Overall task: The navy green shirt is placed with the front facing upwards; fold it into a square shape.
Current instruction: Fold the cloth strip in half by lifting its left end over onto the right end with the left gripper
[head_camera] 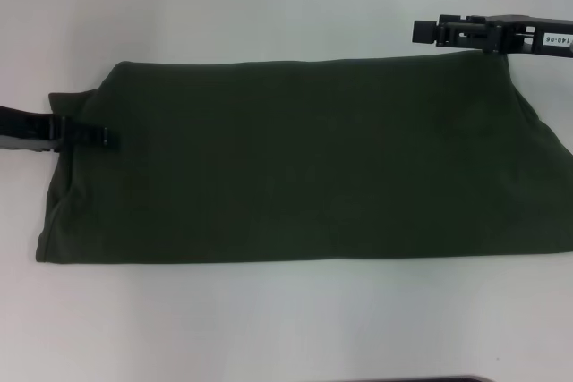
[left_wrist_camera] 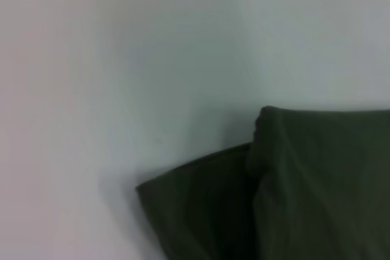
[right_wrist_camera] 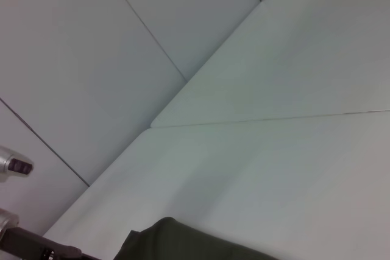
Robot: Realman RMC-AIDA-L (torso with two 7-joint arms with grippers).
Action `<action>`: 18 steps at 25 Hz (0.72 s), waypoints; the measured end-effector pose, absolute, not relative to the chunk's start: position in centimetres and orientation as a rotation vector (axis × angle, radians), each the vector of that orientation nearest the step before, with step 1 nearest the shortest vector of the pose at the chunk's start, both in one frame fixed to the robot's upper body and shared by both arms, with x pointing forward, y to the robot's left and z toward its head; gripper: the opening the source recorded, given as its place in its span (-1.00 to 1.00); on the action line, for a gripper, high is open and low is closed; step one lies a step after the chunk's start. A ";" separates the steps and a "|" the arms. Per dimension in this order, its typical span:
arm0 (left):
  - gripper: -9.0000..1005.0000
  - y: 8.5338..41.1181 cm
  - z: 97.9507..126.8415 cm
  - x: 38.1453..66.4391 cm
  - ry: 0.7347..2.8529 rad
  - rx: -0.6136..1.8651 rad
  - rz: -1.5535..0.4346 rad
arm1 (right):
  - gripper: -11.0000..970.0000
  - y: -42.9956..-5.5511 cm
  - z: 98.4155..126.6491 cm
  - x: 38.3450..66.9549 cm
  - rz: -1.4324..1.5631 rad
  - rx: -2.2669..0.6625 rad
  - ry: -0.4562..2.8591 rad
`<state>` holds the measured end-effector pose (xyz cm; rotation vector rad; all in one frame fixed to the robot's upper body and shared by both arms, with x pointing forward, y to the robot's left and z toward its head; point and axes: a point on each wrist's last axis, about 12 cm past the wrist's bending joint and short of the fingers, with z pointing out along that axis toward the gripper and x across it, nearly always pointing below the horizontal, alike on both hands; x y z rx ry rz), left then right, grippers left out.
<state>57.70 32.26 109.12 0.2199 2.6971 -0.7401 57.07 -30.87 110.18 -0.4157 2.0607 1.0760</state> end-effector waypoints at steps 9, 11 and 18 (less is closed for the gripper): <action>0.71 31.8 109.3 58.0 2.687 0.239 -0.740 | 0.88 -30.9 110.2 57.1 1.074 -0.416 2.062; 0.70 31.7 109.3 58.0 2.685 0.238 -0.738 | 0.88 -30.9 110.2 57.1 1.073 -0.415 2.062; 0.57 31.6 109.2 58.0 2.684 0.236 -0.737 | 0.89 -30.9 110.2 57.1 1.073 -0.412 2.061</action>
